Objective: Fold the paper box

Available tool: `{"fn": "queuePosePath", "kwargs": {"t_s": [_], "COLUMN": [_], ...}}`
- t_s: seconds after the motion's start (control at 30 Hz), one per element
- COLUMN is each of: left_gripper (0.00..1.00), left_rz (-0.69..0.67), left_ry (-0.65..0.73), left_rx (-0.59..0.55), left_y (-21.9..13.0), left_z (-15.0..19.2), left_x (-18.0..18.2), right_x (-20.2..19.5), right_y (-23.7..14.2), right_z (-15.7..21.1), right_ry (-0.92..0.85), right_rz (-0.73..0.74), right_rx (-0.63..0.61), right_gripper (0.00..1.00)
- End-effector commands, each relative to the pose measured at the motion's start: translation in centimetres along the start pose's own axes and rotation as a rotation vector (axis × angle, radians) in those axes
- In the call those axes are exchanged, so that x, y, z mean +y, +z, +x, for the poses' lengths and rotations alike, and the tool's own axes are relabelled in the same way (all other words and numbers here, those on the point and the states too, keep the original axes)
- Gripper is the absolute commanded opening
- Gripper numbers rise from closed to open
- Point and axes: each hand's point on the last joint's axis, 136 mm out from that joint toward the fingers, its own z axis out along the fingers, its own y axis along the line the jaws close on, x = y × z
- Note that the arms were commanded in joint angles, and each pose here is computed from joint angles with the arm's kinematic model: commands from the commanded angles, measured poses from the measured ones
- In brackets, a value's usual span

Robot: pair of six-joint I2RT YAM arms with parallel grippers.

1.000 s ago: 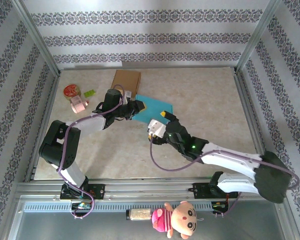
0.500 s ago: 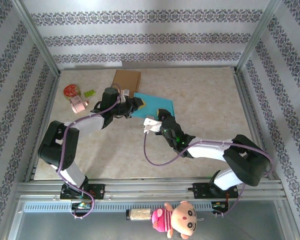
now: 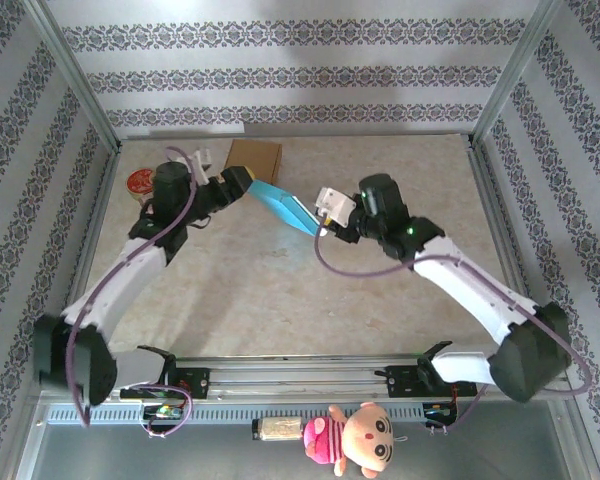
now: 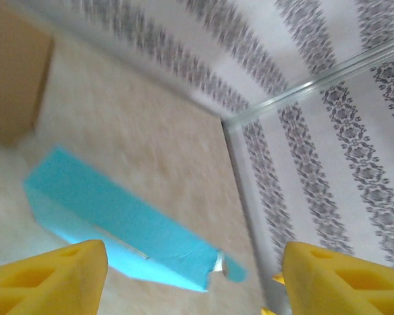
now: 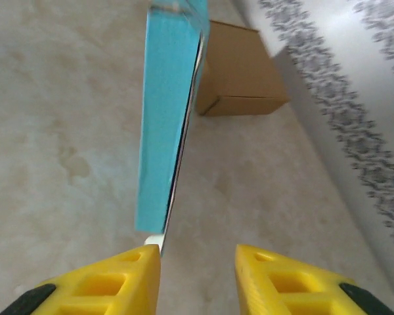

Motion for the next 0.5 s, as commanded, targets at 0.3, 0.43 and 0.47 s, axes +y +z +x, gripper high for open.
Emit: {"fn": "queuePosePath", "kwargs": {"t_s": [0.3, 0.43, 0.47], "left_gripper": [0.76, 0.77, 0.76], "left_rz": [-0.254, -0.449, -0.47], "left_ry": [0.198, 0.093, 0.004], "left_rx": [-0.02, 0.138, 0.185], "left_y": [-4.2, -4.2, -4.1], "left_z": [2.3, 4.3, 5.3], "left_x": [6.0, 10.2, 11.2], "right_x": [5.9, 6.8, 6.7], "right_y": [5.8, 6.5, 6.5], "right_z": [3.8, 4.9, 4.8], "right_ry": [0.074, -0.016, -0.016], "right_rz": [-0.259, -0.153, -0.13], "right_rx": [0.206, 0.174, 0.163], "right_gripper": [0.84, 0.9, 0.93]}}
